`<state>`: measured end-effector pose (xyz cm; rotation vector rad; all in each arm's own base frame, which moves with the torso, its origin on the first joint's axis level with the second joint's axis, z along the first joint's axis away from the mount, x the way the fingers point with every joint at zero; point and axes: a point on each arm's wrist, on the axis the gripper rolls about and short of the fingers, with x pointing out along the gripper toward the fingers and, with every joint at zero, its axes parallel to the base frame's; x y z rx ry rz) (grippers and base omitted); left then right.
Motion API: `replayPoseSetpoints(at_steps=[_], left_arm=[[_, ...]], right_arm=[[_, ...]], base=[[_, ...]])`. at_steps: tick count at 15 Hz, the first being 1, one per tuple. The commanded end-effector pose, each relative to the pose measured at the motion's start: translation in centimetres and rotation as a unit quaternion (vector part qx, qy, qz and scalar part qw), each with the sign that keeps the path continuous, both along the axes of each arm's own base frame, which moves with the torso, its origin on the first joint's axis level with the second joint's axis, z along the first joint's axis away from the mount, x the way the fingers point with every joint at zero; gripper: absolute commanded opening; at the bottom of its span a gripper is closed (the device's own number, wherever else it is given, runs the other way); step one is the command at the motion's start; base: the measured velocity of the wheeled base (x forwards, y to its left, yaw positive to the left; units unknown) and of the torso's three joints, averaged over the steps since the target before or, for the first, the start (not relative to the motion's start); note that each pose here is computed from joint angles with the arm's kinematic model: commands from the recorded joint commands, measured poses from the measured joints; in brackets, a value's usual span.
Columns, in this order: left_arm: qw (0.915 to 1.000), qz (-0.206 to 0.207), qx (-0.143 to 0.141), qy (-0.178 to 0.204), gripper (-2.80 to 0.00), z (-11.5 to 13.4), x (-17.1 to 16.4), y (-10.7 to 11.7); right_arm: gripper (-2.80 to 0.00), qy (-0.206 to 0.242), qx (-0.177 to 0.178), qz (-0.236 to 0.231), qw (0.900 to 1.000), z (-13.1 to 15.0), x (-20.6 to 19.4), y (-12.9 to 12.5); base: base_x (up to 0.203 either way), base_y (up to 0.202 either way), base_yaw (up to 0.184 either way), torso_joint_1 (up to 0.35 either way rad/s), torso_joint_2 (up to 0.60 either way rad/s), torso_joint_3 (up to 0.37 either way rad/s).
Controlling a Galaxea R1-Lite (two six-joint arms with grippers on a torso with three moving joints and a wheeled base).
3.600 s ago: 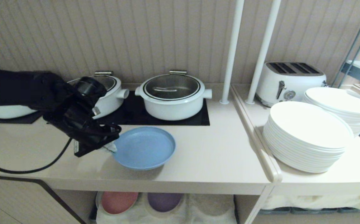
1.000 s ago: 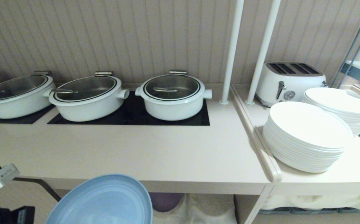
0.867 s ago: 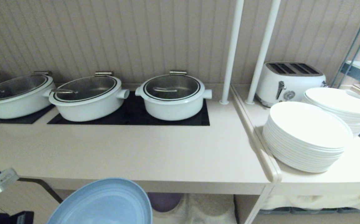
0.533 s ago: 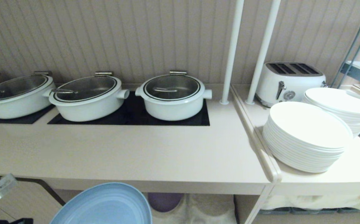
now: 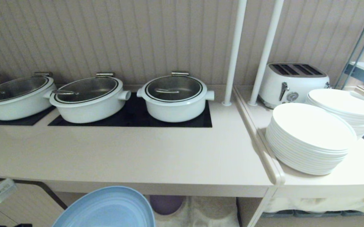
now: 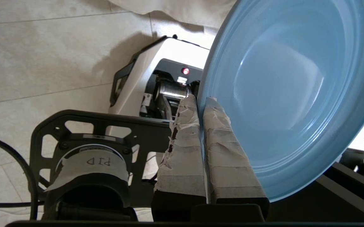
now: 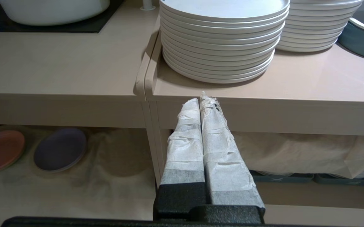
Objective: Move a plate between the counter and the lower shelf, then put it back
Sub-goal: Put the plate in the cupboard
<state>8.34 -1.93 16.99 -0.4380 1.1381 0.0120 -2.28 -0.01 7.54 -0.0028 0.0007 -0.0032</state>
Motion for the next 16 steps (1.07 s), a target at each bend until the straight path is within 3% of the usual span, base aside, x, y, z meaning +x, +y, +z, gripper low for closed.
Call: replayPoseSetpoints(at_steps=[1,16], left_arm=[[1.0000,0.000,-0.001,0.003,-2.80,0.00,0.00,-0.01],[0.9999,-0.004,-0.010,0.002,-2.80,0.01,-0.08,-0.03]], right_arm=[[-2.80,0.000,0.000,0.000,1.000,0.01,0.00,0.00],[-2.80,0.000,0.000,0.000,1.000,0.00,0.01,0.00]], base=[[0.000,0.000,0.000,0.000,0.00,0.000],[0.000,0.000,0.000,0.000,0.00,0.000]])
